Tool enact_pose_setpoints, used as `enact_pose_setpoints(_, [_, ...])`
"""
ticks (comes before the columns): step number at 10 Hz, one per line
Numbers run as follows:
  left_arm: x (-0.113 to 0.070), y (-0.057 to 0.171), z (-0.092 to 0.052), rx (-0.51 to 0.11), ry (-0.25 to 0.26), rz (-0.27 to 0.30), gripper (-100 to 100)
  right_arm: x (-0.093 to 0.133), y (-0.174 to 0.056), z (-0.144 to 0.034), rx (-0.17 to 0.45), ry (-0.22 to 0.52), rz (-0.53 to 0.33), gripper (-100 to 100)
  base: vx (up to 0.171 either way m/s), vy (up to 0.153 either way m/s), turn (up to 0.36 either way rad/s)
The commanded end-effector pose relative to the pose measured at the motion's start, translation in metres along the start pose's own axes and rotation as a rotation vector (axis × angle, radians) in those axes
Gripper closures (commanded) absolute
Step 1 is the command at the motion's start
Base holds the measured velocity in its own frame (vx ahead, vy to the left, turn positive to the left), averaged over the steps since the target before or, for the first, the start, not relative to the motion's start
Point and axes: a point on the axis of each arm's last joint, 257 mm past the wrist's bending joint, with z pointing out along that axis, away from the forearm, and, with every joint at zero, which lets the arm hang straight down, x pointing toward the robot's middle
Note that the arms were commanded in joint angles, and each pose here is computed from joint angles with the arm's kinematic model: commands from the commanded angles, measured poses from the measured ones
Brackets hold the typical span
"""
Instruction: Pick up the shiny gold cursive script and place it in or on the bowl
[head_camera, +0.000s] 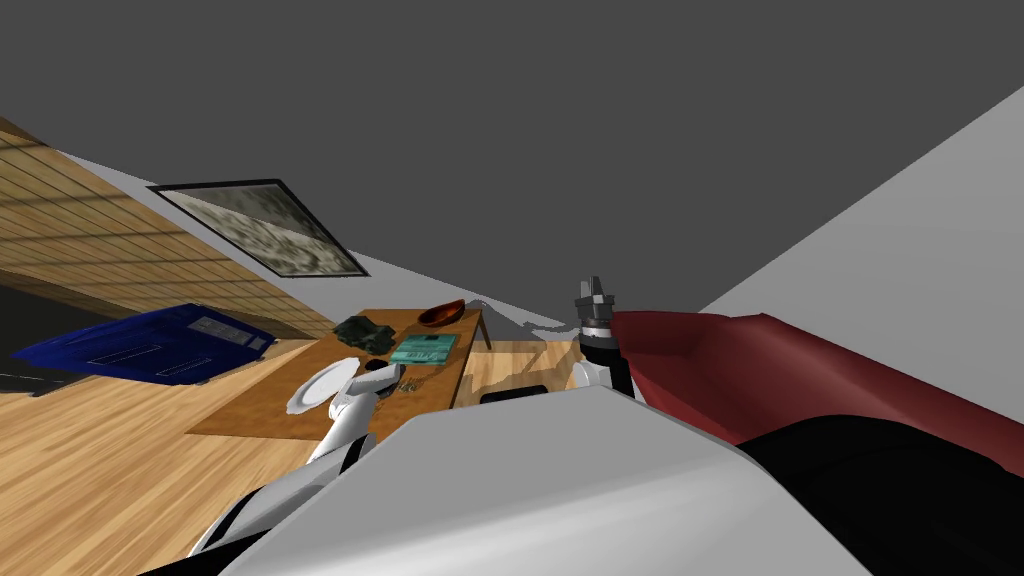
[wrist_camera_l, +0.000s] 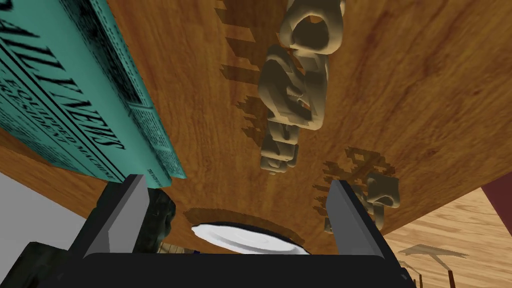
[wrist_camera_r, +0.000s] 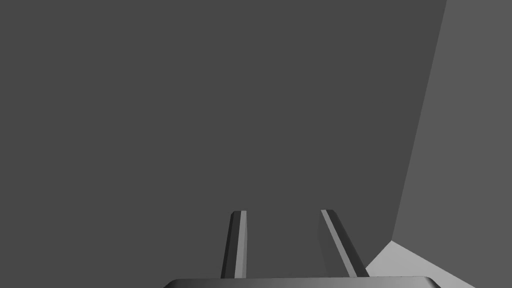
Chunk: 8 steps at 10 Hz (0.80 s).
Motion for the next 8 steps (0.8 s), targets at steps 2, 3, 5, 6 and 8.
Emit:
enact_pose_setpoints(2, [0.004, 0.019, 0.005, -0.058, 0.033, 0.015, -100, 0.0, 0.0, 0.0, 0.0, 0.0, 0.0, 0, 0.091, -0.013, 0.047])
enact_pose_setpoints(3, [0.006, 0.029, 0.007, -0.087, 0.05, 0.023, -100, 0.0, 0.0, 0.0, 0.0, 0.0, 0.0, 0, 0.069, -0.028, 0.029])
enact_pose_setpoints(5, [0.007, 0.037, 0.009, -0.111, 0.065, 0.029, -100, 0.0, 0.0, 0.0, 0.0, 0.0, 0.0, 0, 0.062, -0.018, 0.039])
enact_pose_setpoints(6, [0.008, 0.044, 0.009, -0.131, 0.077, 0.034, -100, 0.0, 0.0, 0.0, 0.0, 0.0, 0.0, 0, 0.04, -0.011, 0.027])
enact_pose_setpoints(8, [0.01, 0.053, 0.01, -0.158, 0.095, 0.041, -100, 0.0, 0.0, 0.0, 0.0, 0.0, 0.0, 0, 0.047, -0.016, 0.035])
